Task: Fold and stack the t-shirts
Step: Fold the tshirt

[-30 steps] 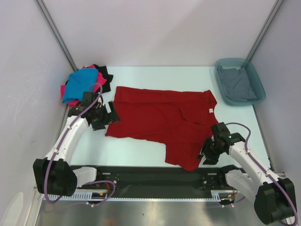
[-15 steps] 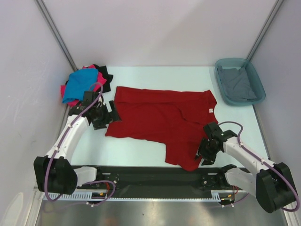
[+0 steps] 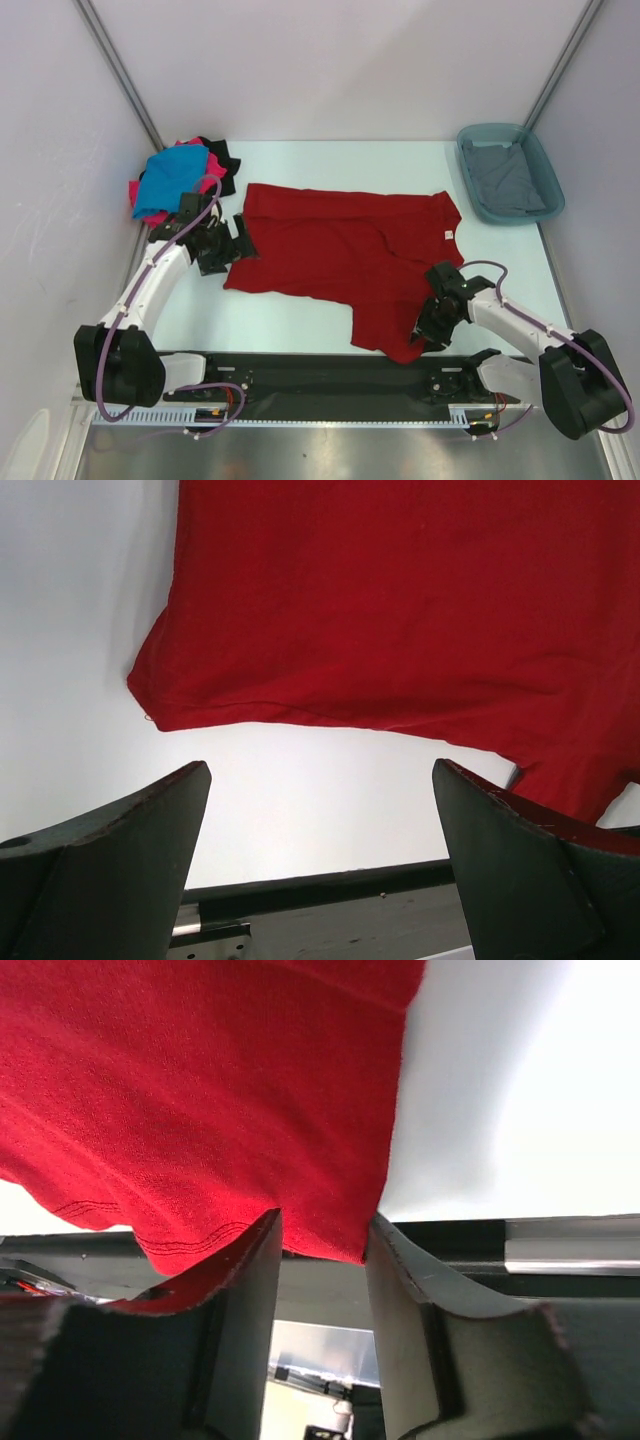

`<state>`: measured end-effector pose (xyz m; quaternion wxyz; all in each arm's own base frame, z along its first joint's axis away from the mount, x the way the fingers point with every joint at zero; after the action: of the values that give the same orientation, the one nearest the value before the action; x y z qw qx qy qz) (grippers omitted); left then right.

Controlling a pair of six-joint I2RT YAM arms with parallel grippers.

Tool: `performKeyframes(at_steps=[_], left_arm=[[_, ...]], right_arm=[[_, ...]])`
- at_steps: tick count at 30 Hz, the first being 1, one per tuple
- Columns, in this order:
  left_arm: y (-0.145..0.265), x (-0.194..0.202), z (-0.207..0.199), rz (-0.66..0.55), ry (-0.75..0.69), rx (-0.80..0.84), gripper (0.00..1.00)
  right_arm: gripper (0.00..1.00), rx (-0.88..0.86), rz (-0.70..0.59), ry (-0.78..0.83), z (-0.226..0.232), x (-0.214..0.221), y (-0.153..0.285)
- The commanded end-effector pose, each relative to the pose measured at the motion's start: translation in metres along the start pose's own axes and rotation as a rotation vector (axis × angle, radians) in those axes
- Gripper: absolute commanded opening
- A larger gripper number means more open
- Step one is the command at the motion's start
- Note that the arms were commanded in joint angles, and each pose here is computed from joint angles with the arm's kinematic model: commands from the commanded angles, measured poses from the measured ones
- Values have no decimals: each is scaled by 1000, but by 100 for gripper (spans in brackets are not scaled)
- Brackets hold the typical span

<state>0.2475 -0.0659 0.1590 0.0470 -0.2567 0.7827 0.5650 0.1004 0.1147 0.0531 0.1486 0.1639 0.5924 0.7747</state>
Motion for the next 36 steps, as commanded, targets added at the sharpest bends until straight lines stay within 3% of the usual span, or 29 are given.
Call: performKeyframes(at_steps=[1, 9, 14, 18, 28, 36], left_arm=[[8, -13, -10, -45, -43, 34, 100], [6, -11, -7, -38, -56, 21, 100], [4, -10, -6, -32, -53, 23, 100], [0, -9, -6, -16, -51, 26, 100], [-5, -7, -6, 14, -58, 30, 100], [-8, -10, -5, 27, -70, 15, 100]], right_arm=[[40, -3, -29, 2, 4, -6, -5], [7, -24, -72, 36, 14, -11, 9], [6, -95, -169, 66, 35, -21, 50], [6, -140, -175, 86, 53, -26, 69], [8, -111, -187, 114, 91, -65, 66], [7, -65, -229, 81, 96, -115, 57]])
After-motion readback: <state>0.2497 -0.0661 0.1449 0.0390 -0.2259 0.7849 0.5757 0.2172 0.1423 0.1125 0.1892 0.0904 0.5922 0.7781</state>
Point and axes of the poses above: each gripper's point midway between its finger pads, its own y axis back along the fingers, its own z axis along the line the jaws close on, x = y × z, the point moved 4 cm from there along y, back along the fingers, and after that the axes turned 1 degree about y, right-handed, at the moved point
